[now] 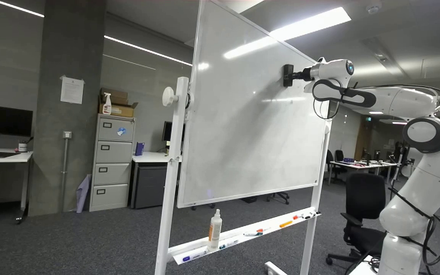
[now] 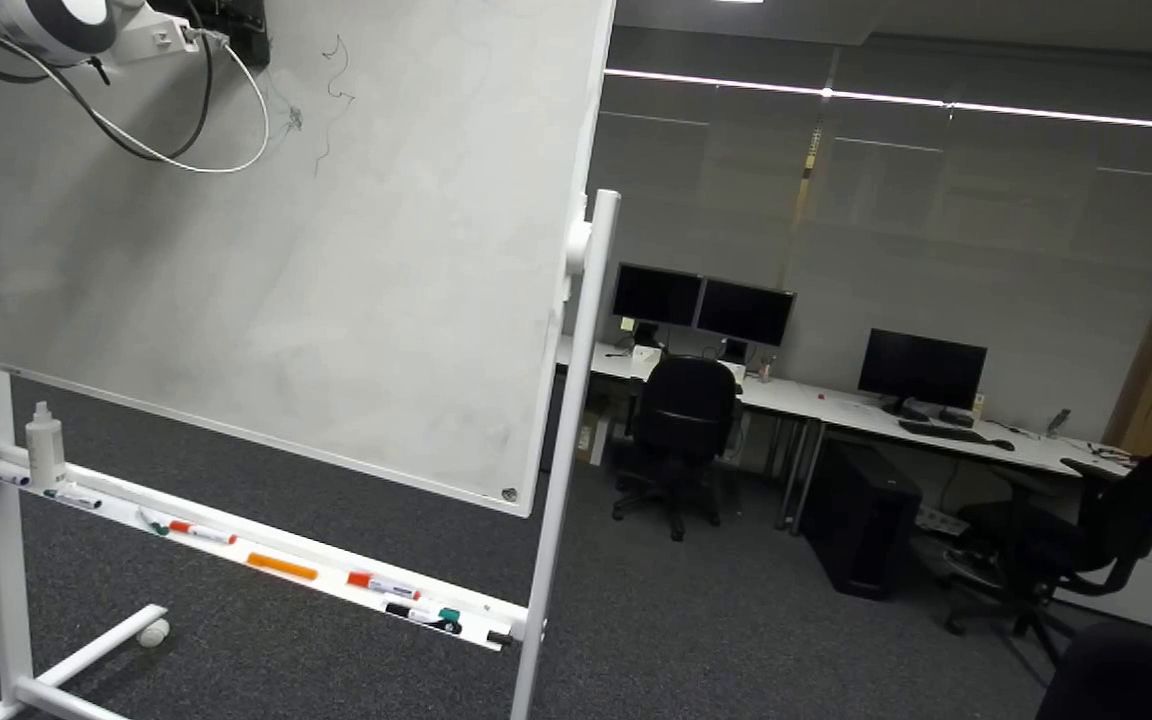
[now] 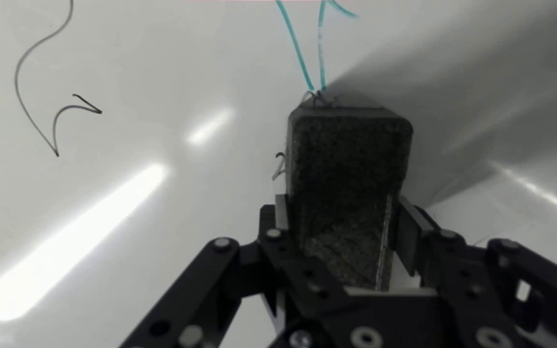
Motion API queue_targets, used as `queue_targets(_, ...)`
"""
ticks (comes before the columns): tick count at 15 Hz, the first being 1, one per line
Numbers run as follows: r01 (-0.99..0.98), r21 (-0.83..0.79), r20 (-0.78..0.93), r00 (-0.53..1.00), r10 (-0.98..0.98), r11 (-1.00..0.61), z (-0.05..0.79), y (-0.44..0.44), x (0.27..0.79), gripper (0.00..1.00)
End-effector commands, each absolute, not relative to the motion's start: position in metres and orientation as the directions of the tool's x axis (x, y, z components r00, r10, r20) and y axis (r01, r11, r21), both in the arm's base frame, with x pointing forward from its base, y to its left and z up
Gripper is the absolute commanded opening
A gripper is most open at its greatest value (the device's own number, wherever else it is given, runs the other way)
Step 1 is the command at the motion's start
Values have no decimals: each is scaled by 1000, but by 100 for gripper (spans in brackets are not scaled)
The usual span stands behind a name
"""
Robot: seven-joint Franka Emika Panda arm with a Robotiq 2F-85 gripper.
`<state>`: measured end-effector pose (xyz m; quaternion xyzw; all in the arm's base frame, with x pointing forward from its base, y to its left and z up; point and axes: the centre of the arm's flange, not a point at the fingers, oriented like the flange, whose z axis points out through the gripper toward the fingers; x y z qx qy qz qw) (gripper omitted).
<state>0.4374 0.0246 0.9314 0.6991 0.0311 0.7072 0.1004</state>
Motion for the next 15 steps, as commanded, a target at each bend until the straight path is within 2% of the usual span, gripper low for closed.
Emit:
queue_targets(1,-65,211,977,8,211,-975,923,46,478,30)
queue_targets(10,68,327,943,42,331,-942,895,132,488,30)
queue_targets(15,82,321,945,38,325,-944,896,140,489,30)
